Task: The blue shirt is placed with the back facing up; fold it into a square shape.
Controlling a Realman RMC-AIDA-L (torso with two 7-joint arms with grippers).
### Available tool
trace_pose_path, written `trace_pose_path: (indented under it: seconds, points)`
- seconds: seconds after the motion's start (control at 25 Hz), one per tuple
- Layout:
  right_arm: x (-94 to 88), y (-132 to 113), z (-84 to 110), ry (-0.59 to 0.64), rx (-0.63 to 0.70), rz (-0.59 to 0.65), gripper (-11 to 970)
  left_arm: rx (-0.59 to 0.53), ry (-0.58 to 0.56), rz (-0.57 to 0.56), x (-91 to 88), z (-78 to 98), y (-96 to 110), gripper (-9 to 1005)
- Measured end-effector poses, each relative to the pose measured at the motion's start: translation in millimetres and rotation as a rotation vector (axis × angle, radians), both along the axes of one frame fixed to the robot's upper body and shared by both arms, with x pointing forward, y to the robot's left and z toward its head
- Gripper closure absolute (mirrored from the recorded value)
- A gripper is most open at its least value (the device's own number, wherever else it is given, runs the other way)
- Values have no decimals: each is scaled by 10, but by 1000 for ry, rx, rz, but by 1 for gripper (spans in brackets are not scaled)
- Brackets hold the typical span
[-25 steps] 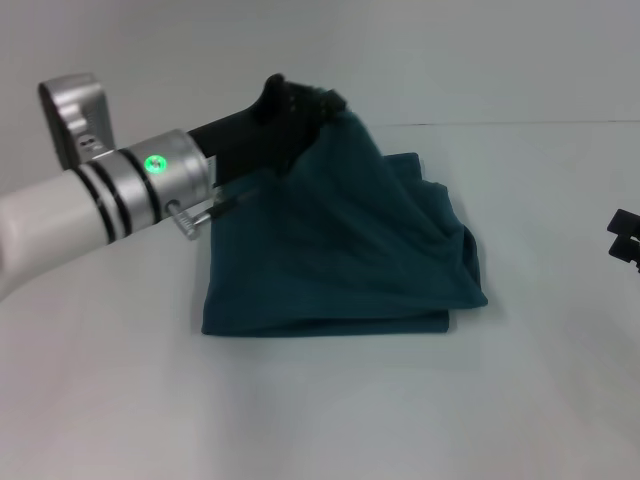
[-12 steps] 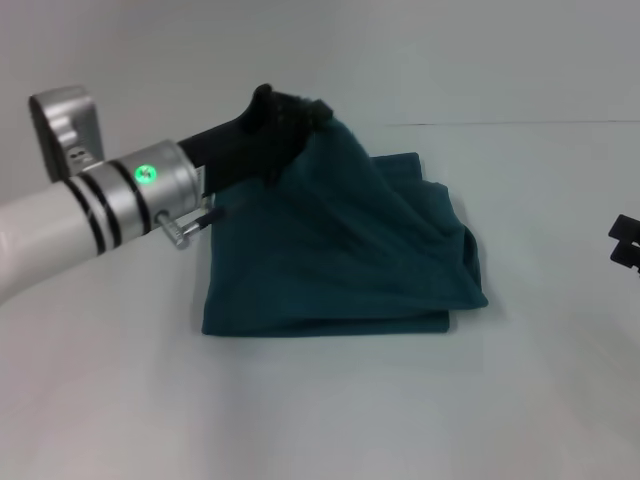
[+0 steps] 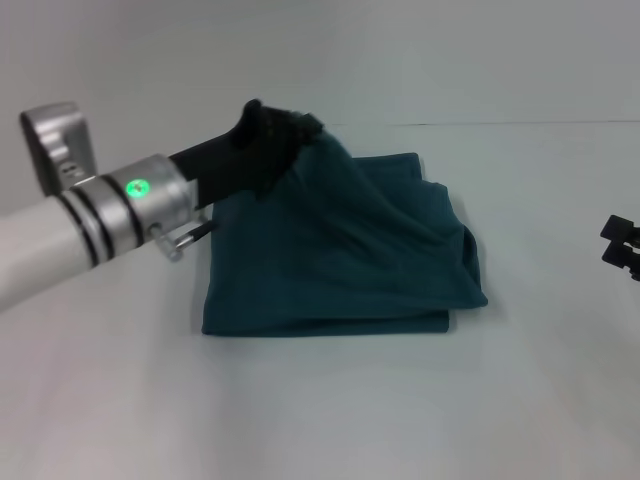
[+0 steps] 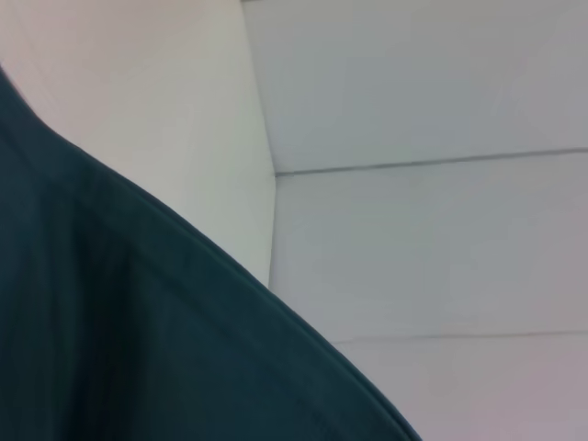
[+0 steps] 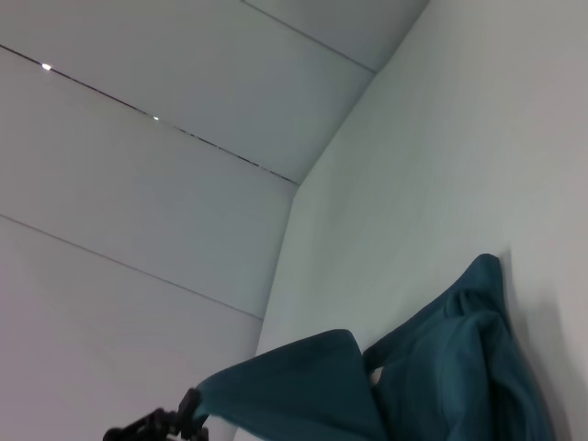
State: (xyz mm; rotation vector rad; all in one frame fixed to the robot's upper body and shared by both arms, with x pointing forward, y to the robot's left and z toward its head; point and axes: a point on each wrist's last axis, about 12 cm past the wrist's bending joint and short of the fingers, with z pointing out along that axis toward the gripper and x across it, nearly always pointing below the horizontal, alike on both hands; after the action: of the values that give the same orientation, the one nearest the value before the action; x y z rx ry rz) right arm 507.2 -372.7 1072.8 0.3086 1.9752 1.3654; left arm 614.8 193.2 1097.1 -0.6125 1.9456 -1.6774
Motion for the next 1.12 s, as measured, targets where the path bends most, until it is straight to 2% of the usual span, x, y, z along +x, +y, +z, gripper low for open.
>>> trace_pose_path:
  seconds: [0.04, 0.08, 0.12, 0.24, 0.32, 0.4, 0.56, 0.76, 0.96, 1.12]
  points:
    - [1, 1, 0, 0, 0, 1, 319, 5, -8, -9, 37, 30, -79, 855]
    - [1, 2, 0, 1, -1, 2, 318, 15, -21, -33, 107, 82, -256, 853]
    - [2, 2, 0, 1, -2, 3, 318, 15, -21, -33, 107, 82, -256, 851]
    - [4, 1, 1, 2, -5, 6, 318, 72, -52, -137, 220, 203, -682, 844]
    - [-6, -15, -1, 6, -7, 4, 318, 100, -72, -187, 239, 258, -764, 840]
    - [-20, -31, -7, 10, -7, -2, 318, 82, -95, -180, 226, 283, -659, 836]
    - [-21, -35, -8, 11, -5, -6, 319, -4, -133, -71, 122, 261, -242, 827]
    - [19, -3, -2, 12, -8, 1, 319, -43, -144, -44, 56, 249, -74, 603]
    - [32, -3, 5, 12, -18, 8, 318, -54, -168, -58, -14, 256, 62, 498]
    - [77, -17, 23, 25, -63, 37, 319, -2, -181, -127, -140, 221, 310, 413]
